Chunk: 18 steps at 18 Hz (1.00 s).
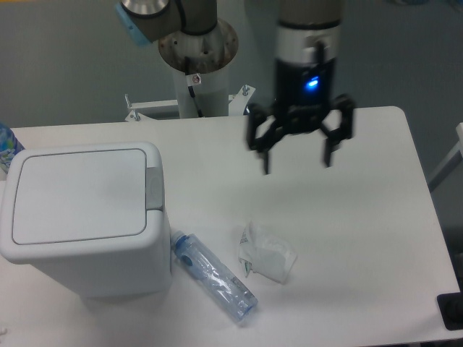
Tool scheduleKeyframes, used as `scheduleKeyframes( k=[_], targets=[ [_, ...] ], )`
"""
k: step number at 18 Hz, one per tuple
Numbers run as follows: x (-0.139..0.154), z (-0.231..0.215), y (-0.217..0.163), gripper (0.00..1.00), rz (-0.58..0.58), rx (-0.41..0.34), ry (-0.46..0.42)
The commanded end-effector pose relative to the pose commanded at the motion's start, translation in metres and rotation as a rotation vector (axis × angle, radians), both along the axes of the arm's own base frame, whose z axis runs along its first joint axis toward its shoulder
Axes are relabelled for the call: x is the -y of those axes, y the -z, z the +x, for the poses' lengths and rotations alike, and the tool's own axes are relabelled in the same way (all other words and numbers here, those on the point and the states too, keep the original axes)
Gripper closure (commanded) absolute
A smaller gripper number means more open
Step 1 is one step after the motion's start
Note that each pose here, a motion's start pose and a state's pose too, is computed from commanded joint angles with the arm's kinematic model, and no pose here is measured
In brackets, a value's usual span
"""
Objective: Open the trash can
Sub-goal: 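Move the open gripper over to the grey hinge tab of the trash can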
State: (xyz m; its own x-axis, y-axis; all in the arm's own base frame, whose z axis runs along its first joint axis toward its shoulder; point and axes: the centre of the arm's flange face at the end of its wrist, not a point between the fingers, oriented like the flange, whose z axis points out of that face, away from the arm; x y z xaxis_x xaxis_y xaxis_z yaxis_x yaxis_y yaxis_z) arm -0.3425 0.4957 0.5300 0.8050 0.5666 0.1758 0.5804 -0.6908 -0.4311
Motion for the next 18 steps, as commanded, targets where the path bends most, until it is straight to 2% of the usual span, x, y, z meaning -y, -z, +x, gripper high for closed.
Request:
scheduleKeyframes(
  k=[3,7,9,18],
  targets=[
    [-0.008,0.020,0.015,0.00,0.002,0.053,0.013],
    [-0.010,0.029,0.022,0.00,0.003,0.105,-0.055],
    [-0.017,0.038,0.024,0.00,0.009,0.121,-0.045],
    [-0.025,0.052,0.037,0.00,-0.006,0.143,-0.019]
  ],
)
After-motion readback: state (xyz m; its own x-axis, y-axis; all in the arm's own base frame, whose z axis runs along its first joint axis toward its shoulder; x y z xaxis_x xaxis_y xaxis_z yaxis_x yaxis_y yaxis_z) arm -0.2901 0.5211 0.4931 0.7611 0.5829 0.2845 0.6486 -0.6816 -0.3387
